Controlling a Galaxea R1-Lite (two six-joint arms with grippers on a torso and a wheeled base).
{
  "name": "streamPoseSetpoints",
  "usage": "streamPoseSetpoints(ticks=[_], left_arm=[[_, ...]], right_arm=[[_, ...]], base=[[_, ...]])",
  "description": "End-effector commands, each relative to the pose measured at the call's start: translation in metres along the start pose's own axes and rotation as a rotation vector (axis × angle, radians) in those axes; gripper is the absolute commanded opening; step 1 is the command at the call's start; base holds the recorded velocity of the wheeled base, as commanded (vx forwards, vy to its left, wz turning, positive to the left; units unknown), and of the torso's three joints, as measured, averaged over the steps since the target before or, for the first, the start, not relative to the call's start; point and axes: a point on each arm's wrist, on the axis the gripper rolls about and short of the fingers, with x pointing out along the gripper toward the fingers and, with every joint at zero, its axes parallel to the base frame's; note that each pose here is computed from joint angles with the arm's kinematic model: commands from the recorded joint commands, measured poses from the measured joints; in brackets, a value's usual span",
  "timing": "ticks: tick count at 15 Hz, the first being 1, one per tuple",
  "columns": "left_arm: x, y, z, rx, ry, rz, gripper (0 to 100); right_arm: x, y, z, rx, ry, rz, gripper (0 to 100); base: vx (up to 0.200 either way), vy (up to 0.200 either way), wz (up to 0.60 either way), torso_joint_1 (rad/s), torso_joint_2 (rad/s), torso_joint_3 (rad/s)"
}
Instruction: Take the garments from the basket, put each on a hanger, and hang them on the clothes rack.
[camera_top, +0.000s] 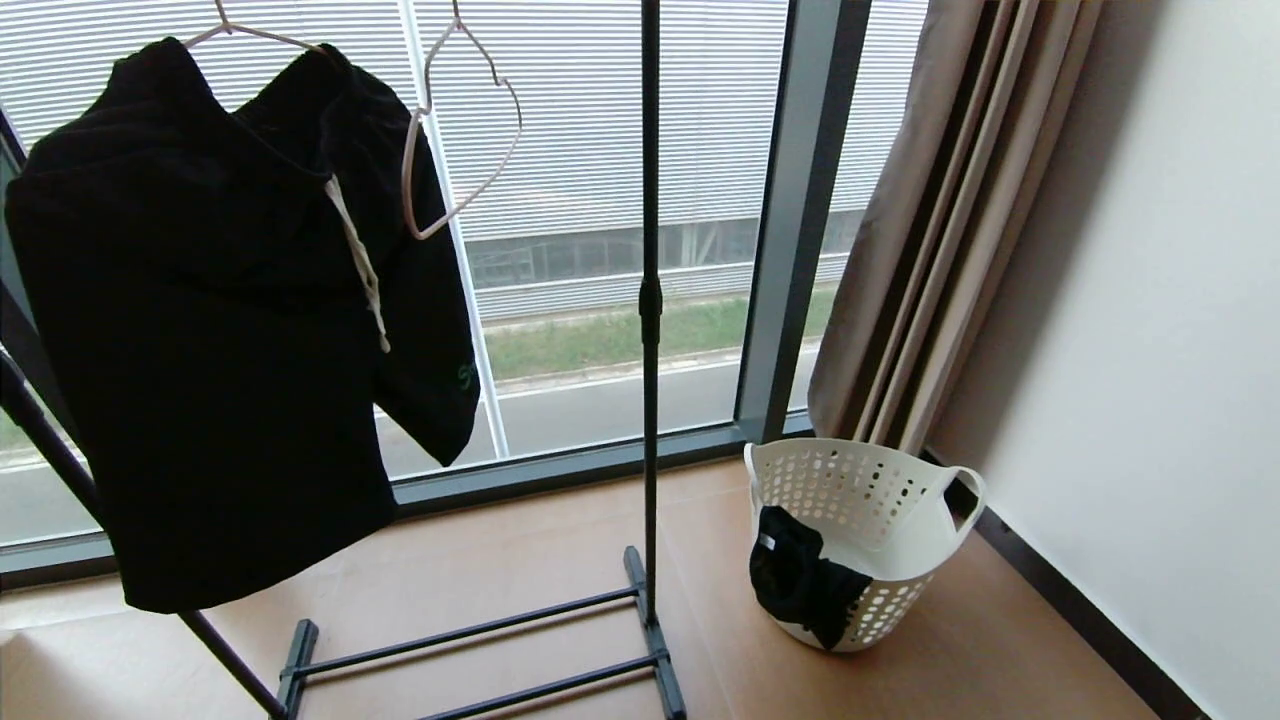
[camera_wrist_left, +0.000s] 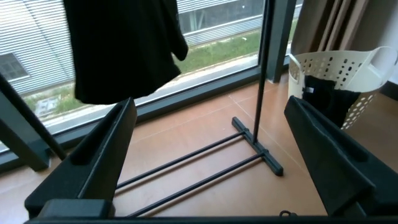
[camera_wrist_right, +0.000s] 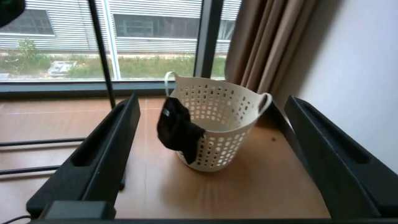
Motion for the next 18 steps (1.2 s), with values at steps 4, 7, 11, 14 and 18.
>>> streamPoseSetpoints(ticks=[4,7,11,14,18], left_arm=[[0.0001,0.0,0.0,0.0,0.001,0.001,100],[0.0001,0.0,0.0,0.0,0.001,0.001,100],[0.0001,0.0,0.0,0.0,0.001,-0.001,100],[0.0001,0.0001,0.0,0.0,0.001,0.001,100],[0.0001,0.0,0.0,0.015,0.001,-0.001,100]], right_arm=[[0.0001,0.0,0.0,-0.001,0.001,0.001,100],[0.0001,0.0,0.0,0.001,0.001,0.001,100],[0.0001,0.0,0.0,-0.001,0.001,0.001,100],[0.0001,0.0,0.0,-0.001,0.001,0.001,100],[0.0001,0.0,0.0,-0.001,0.001,0.001,100]], base=[[0.1,0.0,-0.15,0.0,0.0,0.004],[0.067,0.0,-0.6,0.004,0.01,0.002],[0.0,0.0,-0.3,0.008,0.01,0.001],[0.0,0.0,0.0,0.0,0.0,0.0],[0.0,0.0,0.0,0.0,0.0,0.0]])
